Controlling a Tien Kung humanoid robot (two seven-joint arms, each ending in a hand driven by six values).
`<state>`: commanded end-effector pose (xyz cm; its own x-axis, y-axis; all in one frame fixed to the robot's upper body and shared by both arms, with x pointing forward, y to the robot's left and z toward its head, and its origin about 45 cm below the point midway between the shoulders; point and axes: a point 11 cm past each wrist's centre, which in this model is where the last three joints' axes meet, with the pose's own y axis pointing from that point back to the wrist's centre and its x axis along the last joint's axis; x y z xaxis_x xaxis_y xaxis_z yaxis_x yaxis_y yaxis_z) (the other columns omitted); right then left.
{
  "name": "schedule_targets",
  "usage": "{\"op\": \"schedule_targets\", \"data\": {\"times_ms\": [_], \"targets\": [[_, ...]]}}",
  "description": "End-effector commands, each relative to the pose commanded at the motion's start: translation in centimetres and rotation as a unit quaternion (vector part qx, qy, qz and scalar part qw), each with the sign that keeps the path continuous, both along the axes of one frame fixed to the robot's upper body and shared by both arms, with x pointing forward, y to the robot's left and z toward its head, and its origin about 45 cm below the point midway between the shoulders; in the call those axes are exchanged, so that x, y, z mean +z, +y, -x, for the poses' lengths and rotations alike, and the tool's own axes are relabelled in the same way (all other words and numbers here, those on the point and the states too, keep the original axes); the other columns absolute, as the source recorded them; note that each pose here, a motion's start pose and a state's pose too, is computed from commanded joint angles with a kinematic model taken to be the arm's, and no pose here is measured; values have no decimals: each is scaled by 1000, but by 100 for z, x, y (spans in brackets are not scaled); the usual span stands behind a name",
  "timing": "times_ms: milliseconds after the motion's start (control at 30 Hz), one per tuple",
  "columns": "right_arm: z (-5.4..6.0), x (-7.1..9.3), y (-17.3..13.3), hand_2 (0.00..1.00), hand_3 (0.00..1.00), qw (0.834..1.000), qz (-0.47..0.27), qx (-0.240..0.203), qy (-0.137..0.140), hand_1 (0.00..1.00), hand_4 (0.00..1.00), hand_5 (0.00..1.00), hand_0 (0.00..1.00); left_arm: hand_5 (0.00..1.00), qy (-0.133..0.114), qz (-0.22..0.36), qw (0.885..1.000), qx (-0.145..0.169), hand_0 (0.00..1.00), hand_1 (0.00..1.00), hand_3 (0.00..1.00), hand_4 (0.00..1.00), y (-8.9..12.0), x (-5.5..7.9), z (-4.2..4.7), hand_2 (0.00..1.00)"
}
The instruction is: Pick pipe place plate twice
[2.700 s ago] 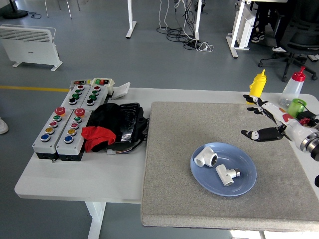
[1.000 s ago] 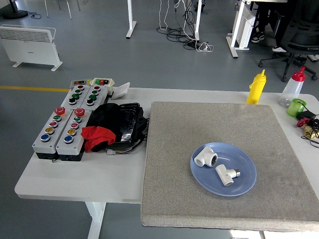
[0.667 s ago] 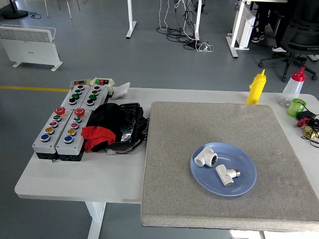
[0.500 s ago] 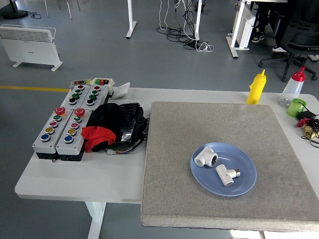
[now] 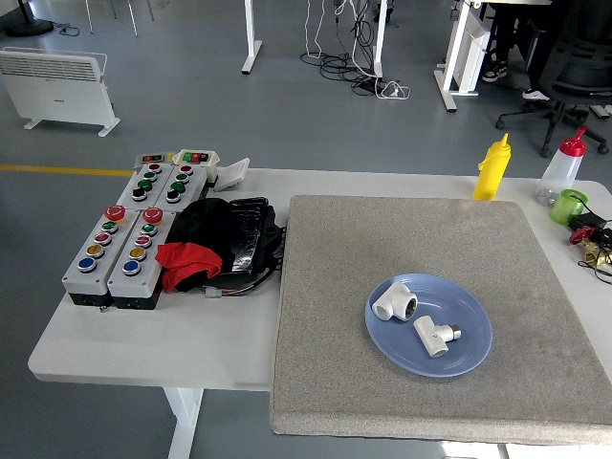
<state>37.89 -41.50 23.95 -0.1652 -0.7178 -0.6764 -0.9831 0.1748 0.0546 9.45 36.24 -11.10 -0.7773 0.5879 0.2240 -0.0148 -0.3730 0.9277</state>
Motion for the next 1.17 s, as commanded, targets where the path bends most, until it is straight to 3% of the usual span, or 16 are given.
{"op": "schedule_targets", "data": {"times_ms": [867, 1167], "targets": [[71, -186, 50, 817, 798, 1000, -3, 7, 23, 768, 603, 397, 801, 998, 11, 0, 1000, -2, 626, 632, 705, 486, 11, -19, 108, 647], [64, -186, 57, 813, 796, 1000, -3, 7, 22, 767, 602, 397, 800, 998, 5, 1, 1000, 0, 624, 632, 706, 486, 2, -15, 70, 647]]}}
